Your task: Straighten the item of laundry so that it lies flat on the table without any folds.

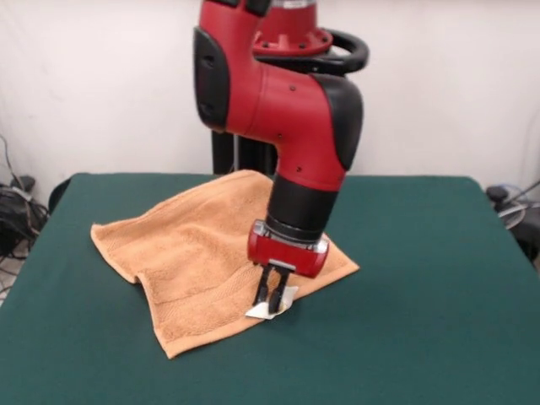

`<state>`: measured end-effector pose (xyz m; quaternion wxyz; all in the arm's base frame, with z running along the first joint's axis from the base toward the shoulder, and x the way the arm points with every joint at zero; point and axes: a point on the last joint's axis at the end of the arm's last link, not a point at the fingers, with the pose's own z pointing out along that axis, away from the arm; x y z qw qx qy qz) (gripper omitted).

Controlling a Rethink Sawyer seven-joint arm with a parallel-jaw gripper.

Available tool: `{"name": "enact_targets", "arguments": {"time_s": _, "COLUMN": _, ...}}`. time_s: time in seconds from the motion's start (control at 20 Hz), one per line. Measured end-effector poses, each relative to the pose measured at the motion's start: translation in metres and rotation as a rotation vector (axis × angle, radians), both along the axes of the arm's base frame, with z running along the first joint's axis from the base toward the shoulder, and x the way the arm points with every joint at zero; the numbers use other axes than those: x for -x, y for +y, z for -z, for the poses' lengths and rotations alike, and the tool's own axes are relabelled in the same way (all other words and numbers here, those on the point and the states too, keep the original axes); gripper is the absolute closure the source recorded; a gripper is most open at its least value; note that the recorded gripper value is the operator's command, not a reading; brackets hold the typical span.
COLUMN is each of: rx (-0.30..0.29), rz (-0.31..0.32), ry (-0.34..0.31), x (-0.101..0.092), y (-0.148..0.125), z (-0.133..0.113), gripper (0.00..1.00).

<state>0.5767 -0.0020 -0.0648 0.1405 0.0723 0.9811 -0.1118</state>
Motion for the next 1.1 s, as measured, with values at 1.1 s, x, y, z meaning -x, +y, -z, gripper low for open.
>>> {"name": "enact_targets", "arguments": {"time_s": 1.1, "rx": -0.298, "rz": 0.193, "ry": 0.036, "x": -0.015, "y": 0.014, "z": -0.009, "gripper": 1.0}}
